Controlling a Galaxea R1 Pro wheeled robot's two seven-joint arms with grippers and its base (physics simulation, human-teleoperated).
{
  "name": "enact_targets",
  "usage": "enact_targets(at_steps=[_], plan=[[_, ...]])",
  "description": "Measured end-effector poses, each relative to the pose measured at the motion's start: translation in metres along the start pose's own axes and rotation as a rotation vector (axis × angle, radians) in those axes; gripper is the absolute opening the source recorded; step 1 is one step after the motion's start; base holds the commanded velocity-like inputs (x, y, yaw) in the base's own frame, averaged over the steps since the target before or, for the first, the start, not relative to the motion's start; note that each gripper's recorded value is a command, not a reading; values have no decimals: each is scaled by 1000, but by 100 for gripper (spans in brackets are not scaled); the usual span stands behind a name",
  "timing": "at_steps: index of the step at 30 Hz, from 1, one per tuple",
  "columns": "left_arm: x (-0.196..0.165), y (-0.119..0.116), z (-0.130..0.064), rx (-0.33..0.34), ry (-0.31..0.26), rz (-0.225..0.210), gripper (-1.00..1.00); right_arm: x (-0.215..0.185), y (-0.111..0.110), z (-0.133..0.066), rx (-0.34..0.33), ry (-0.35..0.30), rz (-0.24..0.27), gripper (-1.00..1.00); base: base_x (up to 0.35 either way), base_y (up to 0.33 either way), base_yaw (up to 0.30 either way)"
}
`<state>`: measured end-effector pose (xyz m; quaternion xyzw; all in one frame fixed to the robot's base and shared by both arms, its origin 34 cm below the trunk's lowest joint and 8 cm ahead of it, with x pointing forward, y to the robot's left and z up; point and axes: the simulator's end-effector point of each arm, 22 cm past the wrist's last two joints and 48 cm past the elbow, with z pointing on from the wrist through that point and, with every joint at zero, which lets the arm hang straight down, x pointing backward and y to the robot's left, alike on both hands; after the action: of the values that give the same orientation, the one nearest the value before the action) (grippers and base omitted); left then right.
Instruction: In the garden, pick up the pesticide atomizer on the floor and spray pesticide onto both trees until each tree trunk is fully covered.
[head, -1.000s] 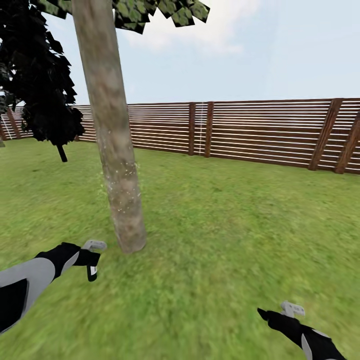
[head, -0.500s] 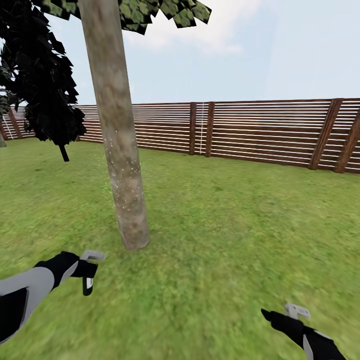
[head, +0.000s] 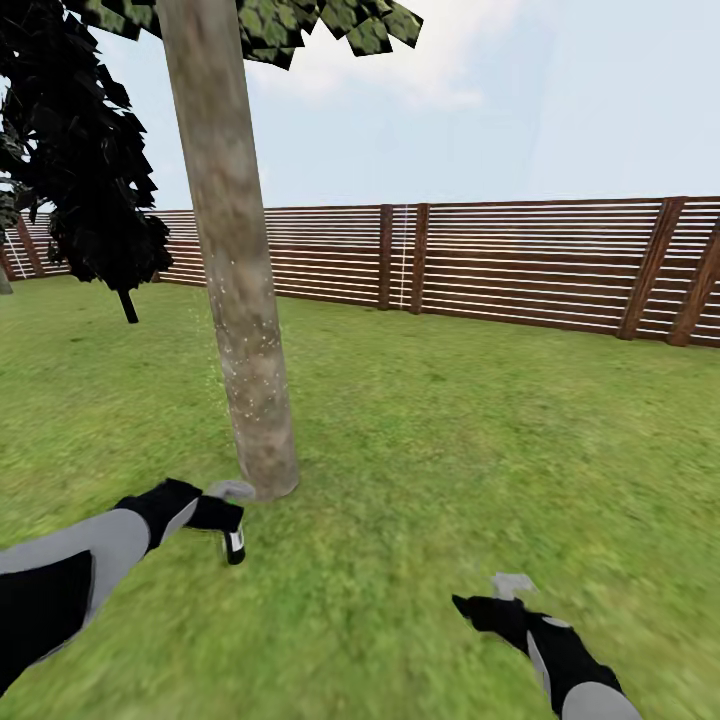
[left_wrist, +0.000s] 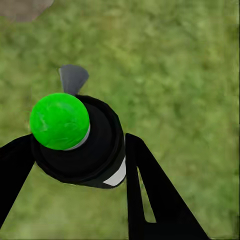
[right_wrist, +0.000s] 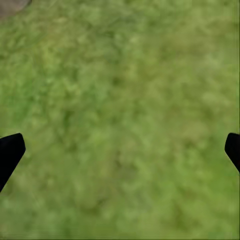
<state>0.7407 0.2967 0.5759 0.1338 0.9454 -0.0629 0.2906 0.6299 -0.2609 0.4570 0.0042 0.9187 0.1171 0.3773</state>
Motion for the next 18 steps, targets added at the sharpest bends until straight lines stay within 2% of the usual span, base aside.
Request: enact_targets(at_steps=[2,3,4,5,6,8,11,13,14,15,16,18], plan=[[-12,-37,0,95,16,107,-100,-15,24,6,-36,-15,-23,100,0,0,0],[-17,-42,-3,108,21,147,-100,-24,33,8,-49,-22,-45,100,0,0,0],[-25,-54,-4,136,11,184,-100,-49,51,12,-79,-47,-91,100,0,0,0],[-32,-77,-5,195,-1,220,-100,-70,78,14,-147,-65,-132,100,0,0,0],[-32,-94,-7,251,1,253,-100,-82,101,12,-222,-60,-142,100,0,0,0],[-31,-120,-8,321,2,330,-100,-104,142,2,-387,-51,-150,100,0,0,0],[-17,-144,-14,416,41,443,-100,-137,180,-17,-551,-77,-176,100,0,0,0],[-10,-160,-20,487,43,543,-100,-151,198,-30,-641,-91,-194,100,0,0,0],[-2,-172,-25,542,59,587,-100,-159,208,-38,-690,-99,-205,100,0,0,0],[1,-178,-27,572,64,607,-100,-161,214,-43,-723,-100,-211,100,0,0,0],[3,-182,-29,590,68,622,-100,-161,219,-48,-752,-99,-215,-100,0,0,0],[6,-191,-31,617,73,641,-100,-162,223,-51,-775,-99,-219,-100,0,0,0]])
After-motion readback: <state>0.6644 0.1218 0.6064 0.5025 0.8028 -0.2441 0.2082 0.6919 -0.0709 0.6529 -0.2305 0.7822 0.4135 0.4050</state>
